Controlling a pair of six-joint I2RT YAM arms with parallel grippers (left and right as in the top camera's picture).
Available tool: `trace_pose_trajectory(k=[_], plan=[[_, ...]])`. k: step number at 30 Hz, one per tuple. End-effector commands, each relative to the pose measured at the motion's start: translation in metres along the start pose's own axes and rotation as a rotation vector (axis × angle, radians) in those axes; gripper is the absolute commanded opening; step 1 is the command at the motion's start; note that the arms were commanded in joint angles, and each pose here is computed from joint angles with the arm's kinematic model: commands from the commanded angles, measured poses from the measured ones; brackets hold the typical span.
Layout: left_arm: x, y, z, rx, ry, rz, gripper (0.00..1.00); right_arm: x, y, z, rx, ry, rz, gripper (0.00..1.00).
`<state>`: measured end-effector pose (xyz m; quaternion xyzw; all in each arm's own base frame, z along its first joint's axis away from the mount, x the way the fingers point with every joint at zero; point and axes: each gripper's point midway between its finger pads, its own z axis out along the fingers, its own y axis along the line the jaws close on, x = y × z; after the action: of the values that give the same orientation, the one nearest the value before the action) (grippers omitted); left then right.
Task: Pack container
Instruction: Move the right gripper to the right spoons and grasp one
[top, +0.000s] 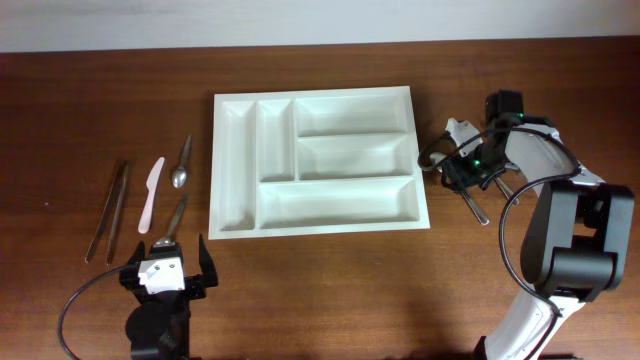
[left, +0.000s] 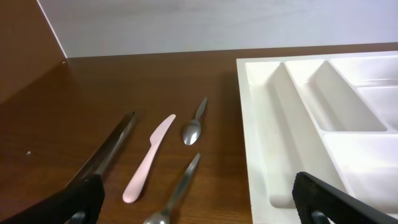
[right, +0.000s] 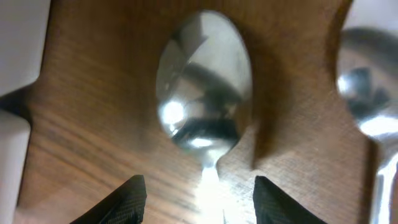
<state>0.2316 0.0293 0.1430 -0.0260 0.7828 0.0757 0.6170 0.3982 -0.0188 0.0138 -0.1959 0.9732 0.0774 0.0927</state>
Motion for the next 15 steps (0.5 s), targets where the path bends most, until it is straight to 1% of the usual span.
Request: trace_pose_trajectory(k=[1, 5, 6, 11, 12, 13, 14, 15], plan=[[0.000, 0.000, 0.000, 0.004, -0.003, 0.018, 0.99, -0.005, -0.004, 0.003, 0.023, -0.017, -0.015, 0.55], [0.000, 0.000, 0.000, 0.004, -0.003, 0.018, 0.99, -0.010, -0.009, 0.011, 0.037, -0.033, -0.019, 0.53], [0.000, 0.000, 0.000, 0.004, -0.003, 0.018, 0.99, -0.008, -0.009, 0.017, 0.031, -0.023, -0.017, 0.51], [0.000, 0.000, 0.000, 0.004, -0.003, 0.018, 0.99, 0.002, -0.007, 0.035, 0.003, 0.024, -0.006, 0.48], [0.000, 0.000, 0.000, 0.004, -0.003, 0.018, 0.99, 0.003, -0.007, 0.036, 0.001, 0.028, -0.005, 0.44], [0.000, 0.000, 0.000, 0.004, -0.003, 0.018, 0.99, 0.003, -0.007, 0.037, 0.001, 0.029, -0.004, 0.33], [0.000, 0.000, 0.000, 0.004, -0.003, 0.018, 0.99, 0.003, -0.007, 0.037, 0.001, 0.028, -0.002, 0.20], [0.000, 0.000, 0.000, 0.004, -0.003, 0.018, 0.99, 0.003, -0.007, 0.036, 0.002, 0.027, 0.002, 0.13]])
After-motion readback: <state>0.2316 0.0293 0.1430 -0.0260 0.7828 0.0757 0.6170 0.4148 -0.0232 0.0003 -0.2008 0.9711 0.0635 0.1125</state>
